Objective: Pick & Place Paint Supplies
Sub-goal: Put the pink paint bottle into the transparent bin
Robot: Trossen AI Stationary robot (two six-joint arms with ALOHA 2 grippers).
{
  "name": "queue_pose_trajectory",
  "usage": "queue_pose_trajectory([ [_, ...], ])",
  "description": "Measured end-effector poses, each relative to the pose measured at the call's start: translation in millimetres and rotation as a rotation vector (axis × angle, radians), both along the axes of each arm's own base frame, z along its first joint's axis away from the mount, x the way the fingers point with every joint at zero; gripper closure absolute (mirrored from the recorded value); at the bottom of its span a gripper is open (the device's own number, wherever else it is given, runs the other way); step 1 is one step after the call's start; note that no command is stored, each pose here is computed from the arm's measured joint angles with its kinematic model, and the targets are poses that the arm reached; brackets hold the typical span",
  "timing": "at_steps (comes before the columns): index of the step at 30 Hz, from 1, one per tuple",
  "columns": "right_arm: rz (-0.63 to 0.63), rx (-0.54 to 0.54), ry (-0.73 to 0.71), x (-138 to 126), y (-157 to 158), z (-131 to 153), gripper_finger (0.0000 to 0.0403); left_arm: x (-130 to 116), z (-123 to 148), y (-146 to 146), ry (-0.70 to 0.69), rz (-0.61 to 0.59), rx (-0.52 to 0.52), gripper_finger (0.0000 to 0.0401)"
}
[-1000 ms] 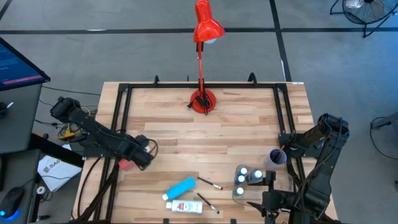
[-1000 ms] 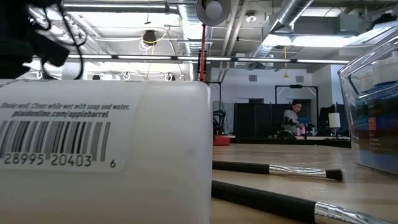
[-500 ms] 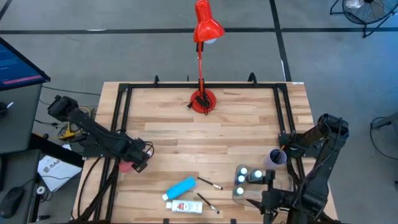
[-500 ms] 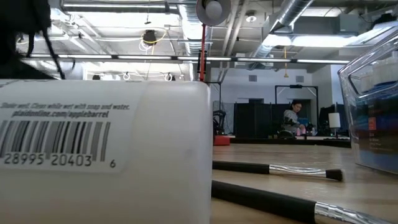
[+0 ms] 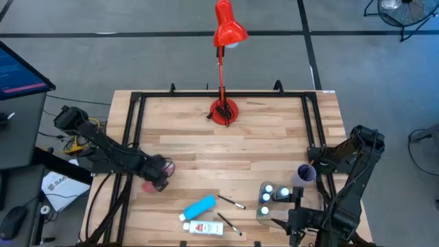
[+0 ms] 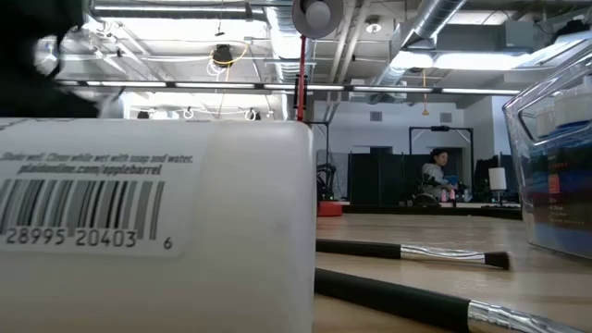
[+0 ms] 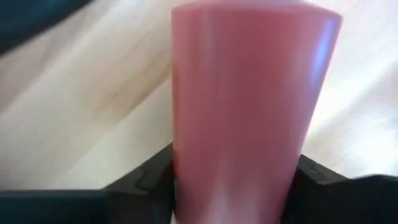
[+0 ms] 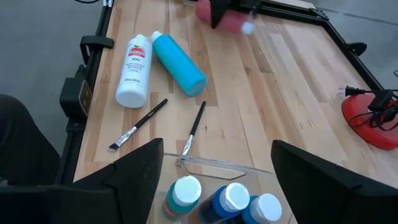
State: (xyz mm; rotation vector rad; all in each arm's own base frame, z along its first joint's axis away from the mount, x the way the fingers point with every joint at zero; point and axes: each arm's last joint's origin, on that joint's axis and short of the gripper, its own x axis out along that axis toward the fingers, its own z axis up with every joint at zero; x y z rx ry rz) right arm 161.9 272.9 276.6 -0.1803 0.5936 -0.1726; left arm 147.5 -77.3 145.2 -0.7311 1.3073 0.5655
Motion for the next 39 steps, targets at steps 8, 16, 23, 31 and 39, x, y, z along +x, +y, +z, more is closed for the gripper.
queue_pose_trajectory([
  [8, -0.001, 0.004, -0.002, 0.1, 0.2, 0.0, 0.0112, 30.0, 15.3, -9.8, -0.417, -0.094, 0.096, 0.0285],
  [16, -0.012, 0.004, -0.016, 2.3, -0.7, 0.4, 0.0112, 49.9, 22.1, -15.6, -0.644, -0.167, 0.231, 0.0275],
  [23, -0.048, 0.016, -0.07, 9.9, -2.5, 2.6, 0.0112, 79.4, 26.5, -31.2, -0.892, -0.254, 0.251, 0.0278],
  [31, -0.079, 0.05, -0.094, 19.0, -4.7, 3.9, 0.0112, 150.1, 68.9, -70.6, -1.059, -0.446, 0.362, 0.0276],
  [39, -0.044, 0.114, -0.122, 14.5, 5.6, 6.7, 0.0112, 223.0, 92.1, -112.4, -1.157, -0.605, 0.527, 0.0275],
])
